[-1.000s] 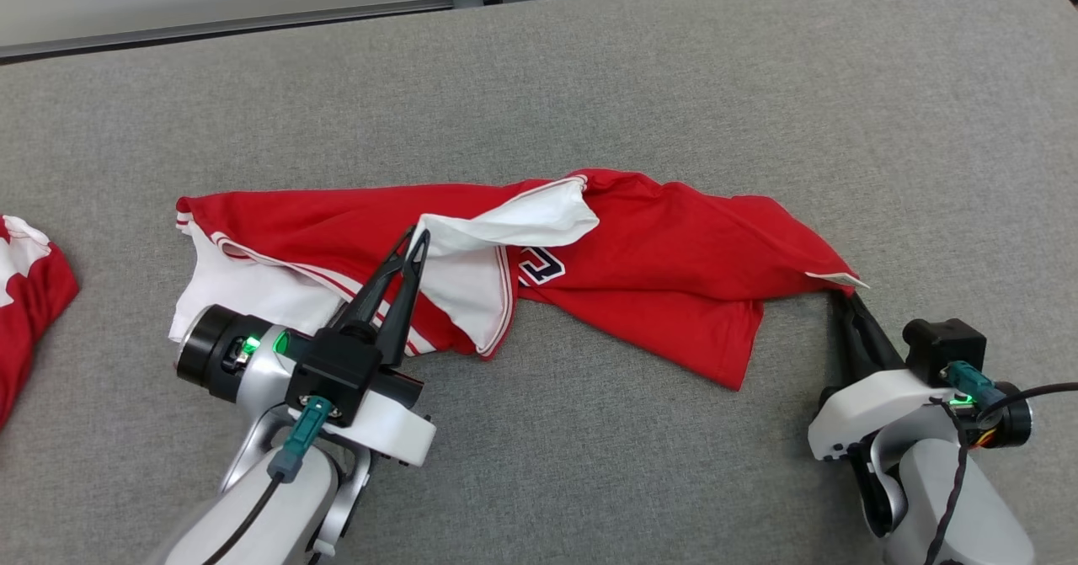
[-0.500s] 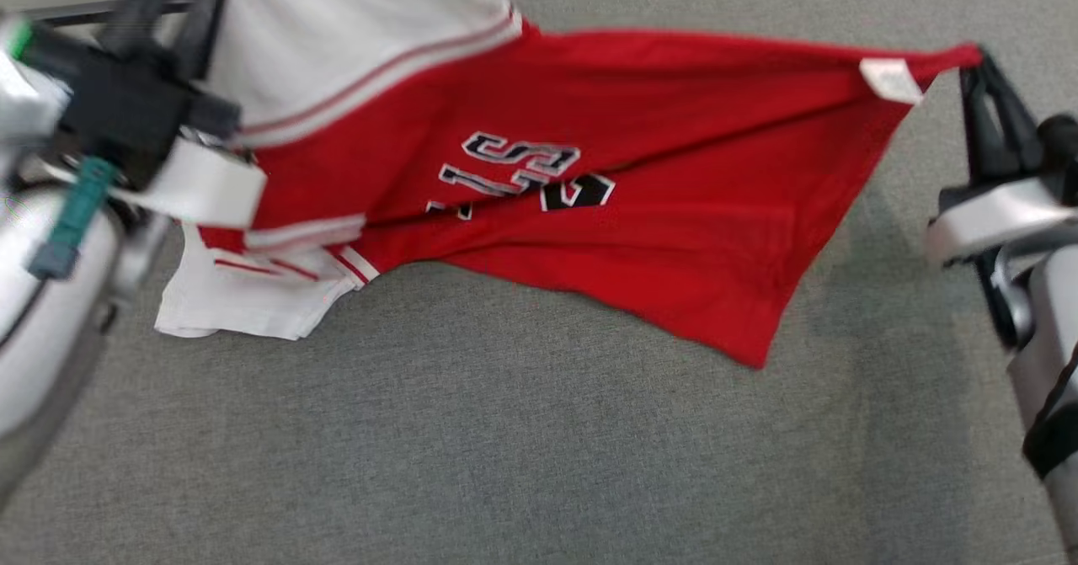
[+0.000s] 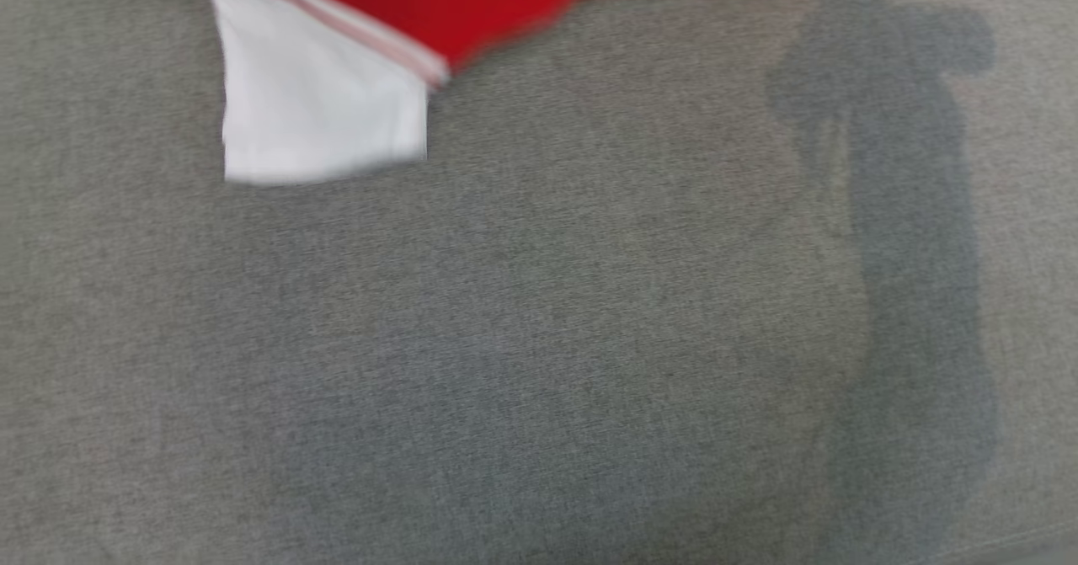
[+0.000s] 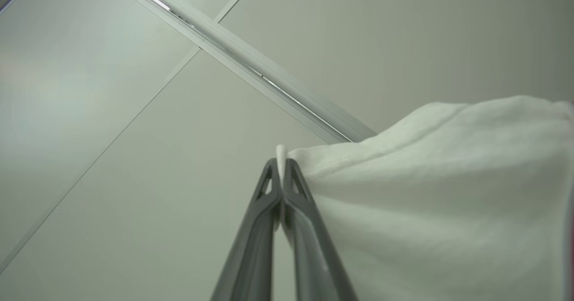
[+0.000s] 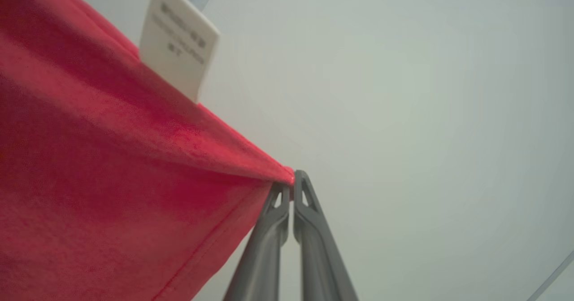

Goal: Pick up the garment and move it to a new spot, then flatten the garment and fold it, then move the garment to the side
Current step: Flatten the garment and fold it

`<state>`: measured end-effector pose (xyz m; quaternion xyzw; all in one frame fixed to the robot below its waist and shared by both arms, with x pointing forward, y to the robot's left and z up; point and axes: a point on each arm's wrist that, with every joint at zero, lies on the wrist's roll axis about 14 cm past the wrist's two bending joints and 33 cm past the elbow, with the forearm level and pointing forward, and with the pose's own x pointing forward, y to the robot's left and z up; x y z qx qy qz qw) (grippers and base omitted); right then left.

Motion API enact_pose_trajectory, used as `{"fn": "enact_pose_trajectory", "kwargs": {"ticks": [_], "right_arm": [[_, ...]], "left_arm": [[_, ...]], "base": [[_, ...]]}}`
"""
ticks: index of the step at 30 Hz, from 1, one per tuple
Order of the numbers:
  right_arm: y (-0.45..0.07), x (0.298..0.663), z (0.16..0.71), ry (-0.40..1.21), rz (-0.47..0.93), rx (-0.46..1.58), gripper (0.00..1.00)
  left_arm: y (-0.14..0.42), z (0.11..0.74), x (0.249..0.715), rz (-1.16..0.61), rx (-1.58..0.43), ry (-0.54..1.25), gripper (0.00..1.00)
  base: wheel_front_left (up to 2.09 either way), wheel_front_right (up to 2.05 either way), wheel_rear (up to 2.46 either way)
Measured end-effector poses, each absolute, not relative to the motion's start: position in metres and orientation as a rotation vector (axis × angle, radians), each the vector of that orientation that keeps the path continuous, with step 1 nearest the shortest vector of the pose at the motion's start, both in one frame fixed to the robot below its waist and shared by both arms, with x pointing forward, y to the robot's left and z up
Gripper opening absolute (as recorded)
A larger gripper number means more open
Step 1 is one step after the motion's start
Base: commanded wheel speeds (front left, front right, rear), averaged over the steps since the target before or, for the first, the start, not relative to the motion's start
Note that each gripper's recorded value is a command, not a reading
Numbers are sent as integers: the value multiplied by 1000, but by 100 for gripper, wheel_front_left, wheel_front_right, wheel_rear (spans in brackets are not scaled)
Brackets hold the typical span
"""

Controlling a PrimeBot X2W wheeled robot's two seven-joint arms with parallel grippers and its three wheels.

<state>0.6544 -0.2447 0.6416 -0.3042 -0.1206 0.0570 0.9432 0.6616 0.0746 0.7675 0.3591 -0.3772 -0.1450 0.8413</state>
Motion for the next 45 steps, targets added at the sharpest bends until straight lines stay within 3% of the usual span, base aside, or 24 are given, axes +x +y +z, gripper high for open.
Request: {"fn": "enact_pose_trajectory", "kwargs": {"ticks": [5, 8, 15, 19, 23, 30, 37, 45], "right_arm": [[-251, 653, 726, -416, 51, -735, 0], [-244, 656, 737, -469, 60, -786, 0], [-223, 683, 622, -298, 190, -762, 0], [-207, 672, 538, -147, 284, -704, 0], [-207, 636, 490, -39, 334, -644, 0], [-224, 549, 453, 88, 372, -584, 0], [-248, 466, 436, 195, 344, -554, 0], [-272, 402, 442, 219, 249, -506, 0]], "left_arm": [[55, 862, 628, -195, 805, -1077, 0], [45, 870, 613, -233, 802, -1138, 0], [58, 742, 646, -378, 779, -883, 0], [81, 645, 639, -417, 693, -663, 0], [119, 551, 607, -403, 599, -381, 0], [145, 498, 506, -433, 404, -134, 0], [134, 462, 384, -624, 219, 129, 0], [117, 475, 322, -647, 80, 200, 0]], "base": [[0, 0, 0], [0, 0, 0], [0, 0, 0], [0, 0, 0], [0, 0, 0], [0, 0, 0], [0, 0, 0], [0, 0, 0]]}}
